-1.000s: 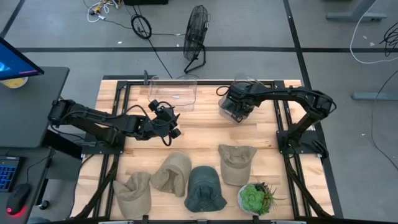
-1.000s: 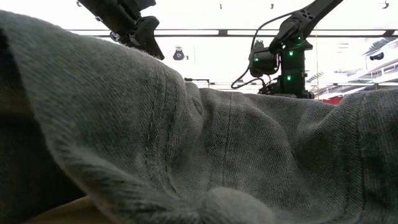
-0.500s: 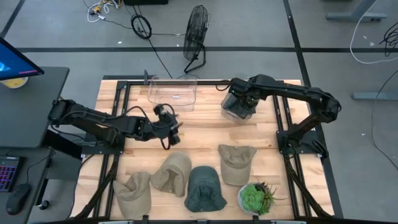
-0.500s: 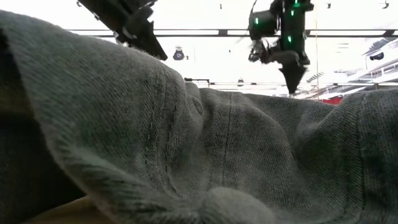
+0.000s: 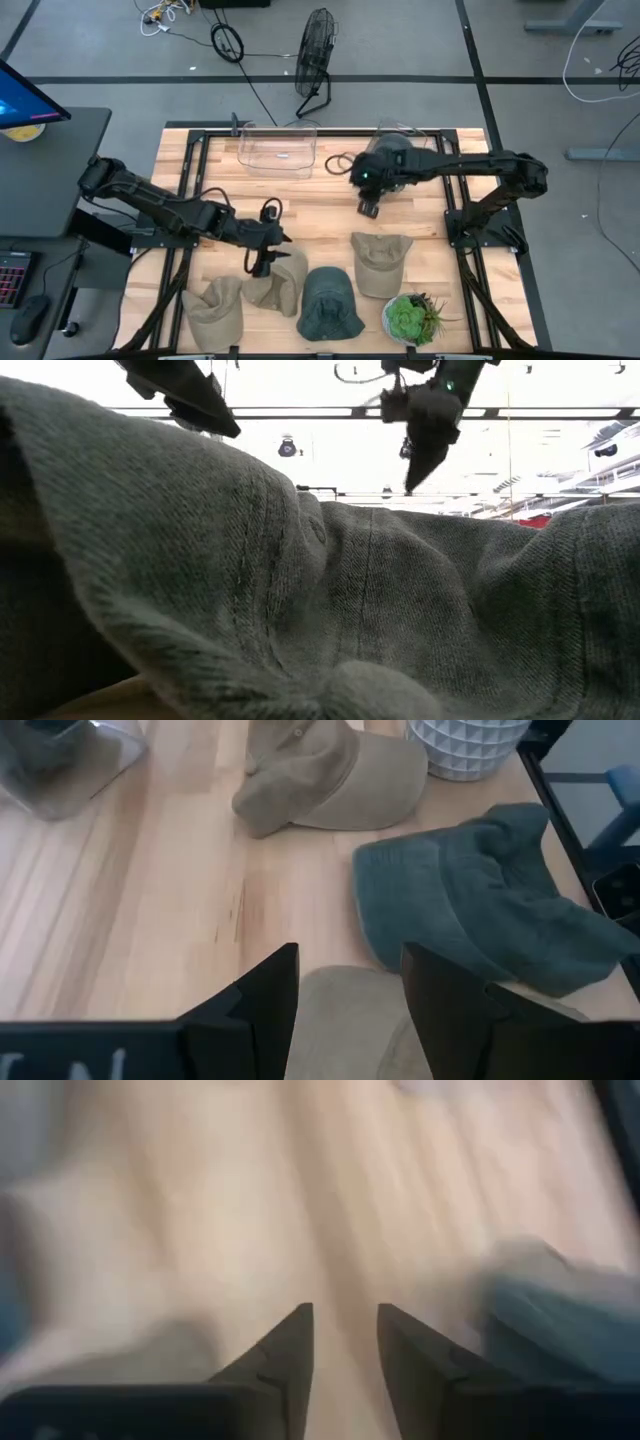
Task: Pick & Place hat
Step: Put the black cap into the right transparent bin
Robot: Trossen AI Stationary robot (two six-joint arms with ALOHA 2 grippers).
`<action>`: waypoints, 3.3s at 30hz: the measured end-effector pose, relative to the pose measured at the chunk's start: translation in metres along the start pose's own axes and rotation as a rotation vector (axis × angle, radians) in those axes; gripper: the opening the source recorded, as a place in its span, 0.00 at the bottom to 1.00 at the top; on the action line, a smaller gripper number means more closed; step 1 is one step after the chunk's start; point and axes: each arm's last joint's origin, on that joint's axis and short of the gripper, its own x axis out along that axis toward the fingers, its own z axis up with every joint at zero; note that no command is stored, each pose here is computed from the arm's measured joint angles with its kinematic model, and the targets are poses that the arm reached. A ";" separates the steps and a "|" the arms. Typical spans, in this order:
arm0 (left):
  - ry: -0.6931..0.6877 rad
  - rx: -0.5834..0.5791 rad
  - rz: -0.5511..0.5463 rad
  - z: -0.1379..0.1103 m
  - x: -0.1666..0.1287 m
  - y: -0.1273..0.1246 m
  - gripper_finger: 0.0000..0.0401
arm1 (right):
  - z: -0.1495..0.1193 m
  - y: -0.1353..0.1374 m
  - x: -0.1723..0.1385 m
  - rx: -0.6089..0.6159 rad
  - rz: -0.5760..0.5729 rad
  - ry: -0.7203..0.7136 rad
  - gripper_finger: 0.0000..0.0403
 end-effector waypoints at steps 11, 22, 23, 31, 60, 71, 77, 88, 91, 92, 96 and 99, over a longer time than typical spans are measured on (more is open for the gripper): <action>-0.001 -0.109 0.038 -0.003 -0.002 -0.006 0.45 | -0.011 0.122 0.010 -0.343 0.442 -0.352 0.44; 0.010 -0.142 -0.028 -0.018 0.009 -0.047 0.45 | -0.042 0.193 0.039 -0.331 0.435 -0.470 0.44; -0.002 -0.139 -0.017 -0.020 0.012 -0.050 0.45 | -0.043 0.196 0.043 -0.314 0.442 -0.466 0.44; -0.089 -0.158 -0.050 -0.021 0.040 -0.068 0.45 | -0.053 0.219 0.077 -0.258 0.512 -0.407 0.44; -0.062 -0.190 -0.038 -0.029 0.055 -0.071 0.45 | -0.062 0.223 0.094 -0.238 0.398 -0.385 0.05; -0.069 -0.202 -0.039 -0.028 0.055 -0.071 0.45 | -0.034 0.152 -0.033 -0.402 -0.106 -0.444 0.02; -0.070 -0.202 -0.039 -0.028 0.055 -0.071 0.45 | -0.041 0.085 -0.081 -0.357 -0.500 -0.389 0.01; -0.070 -0.205 -0.036 -0.027 0.055 -0.069 0.45 | -0.039 -0.016 -0.085 -0.343 -0.782 -0.068 0.01; -0.070 -0.205 -0.035 -0.027 0.055 -0.069 0.45 | -0.038 -0.035 -0.074 -0.291 -0.743 -0.002 0.01; -0.071 -0.205 -0.035 -0.027 0.055 -0.069 0.45 | -0.038 -0.040 -0.069 -0.277 -0.714 0.015 0.01; -0.071 -0.204 -0.034 -0.027 0.055 -0.069 0.45 | -0.040 -0.056 -0.043 -0.298 -0.706 0.077 0.01; -0.072 -0.204 -0.033 -0.027 0.055 -0.069 0.45 | -0.043 -0.065 -0.019 -0.351 -0.715 0.114 0.01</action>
